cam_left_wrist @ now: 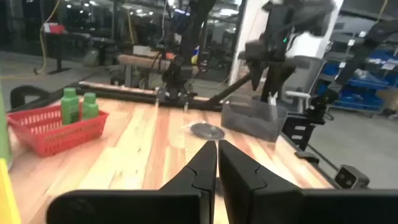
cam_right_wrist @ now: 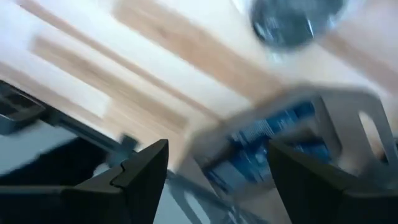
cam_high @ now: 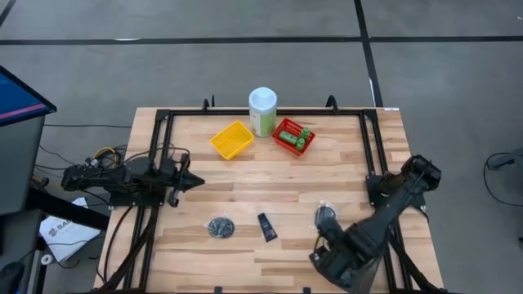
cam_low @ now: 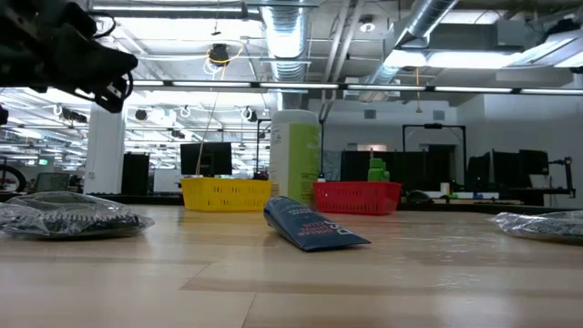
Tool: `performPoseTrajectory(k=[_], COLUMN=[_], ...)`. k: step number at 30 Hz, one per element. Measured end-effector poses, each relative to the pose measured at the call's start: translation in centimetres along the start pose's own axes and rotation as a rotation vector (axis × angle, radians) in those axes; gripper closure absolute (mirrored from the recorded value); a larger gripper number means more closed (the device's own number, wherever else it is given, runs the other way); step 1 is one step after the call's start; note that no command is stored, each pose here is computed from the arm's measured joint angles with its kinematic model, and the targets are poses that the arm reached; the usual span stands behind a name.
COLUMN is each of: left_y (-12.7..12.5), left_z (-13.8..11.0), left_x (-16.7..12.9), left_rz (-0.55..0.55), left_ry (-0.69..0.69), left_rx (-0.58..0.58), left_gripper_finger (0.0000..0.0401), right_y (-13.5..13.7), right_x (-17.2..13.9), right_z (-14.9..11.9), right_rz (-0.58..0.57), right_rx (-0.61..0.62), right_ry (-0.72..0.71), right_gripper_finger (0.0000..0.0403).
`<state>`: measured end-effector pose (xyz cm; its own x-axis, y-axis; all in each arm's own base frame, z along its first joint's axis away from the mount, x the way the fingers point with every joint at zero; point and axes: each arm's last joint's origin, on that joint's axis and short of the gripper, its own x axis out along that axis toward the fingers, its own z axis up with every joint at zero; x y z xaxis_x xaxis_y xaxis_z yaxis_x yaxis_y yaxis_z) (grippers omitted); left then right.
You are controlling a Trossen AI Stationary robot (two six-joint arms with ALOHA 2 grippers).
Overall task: Pick & Place Travel size toiletries
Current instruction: Put the dark blue shave cream in the black bin
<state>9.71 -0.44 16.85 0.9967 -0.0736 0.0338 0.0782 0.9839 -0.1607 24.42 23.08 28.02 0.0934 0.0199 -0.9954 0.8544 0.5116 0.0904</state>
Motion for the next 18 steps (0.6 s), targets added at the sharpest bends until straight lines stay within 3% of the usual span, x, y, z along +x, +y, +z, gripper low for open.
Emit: performPoseTrajectory(k=[8,13,18], left_y=[0.0,0.0,0.0], left_z=[0.0,0.0,0.0], left_x=[0.0,0.0,0.0], left_rz=[0.015,0.015,0.015], left_ry=[-0.002,-0.001,-0.001], left_rx=[0.001,0.001,0.001], left_gripper_finger=[0.039,0.039,0.039], right_y=[2.4,4.9,6.3], right_x=[-0.5,-0.1,1.7], right_z=[6.7,11.9,15.2], right_rz=[0.166,0.356,0.401], right_rx=[0.034,-0.004,-0.067], right_ry=[-0.194,-0.28,-0.298], right_gripper_finger=[0.0137,0.0137,0.0137])
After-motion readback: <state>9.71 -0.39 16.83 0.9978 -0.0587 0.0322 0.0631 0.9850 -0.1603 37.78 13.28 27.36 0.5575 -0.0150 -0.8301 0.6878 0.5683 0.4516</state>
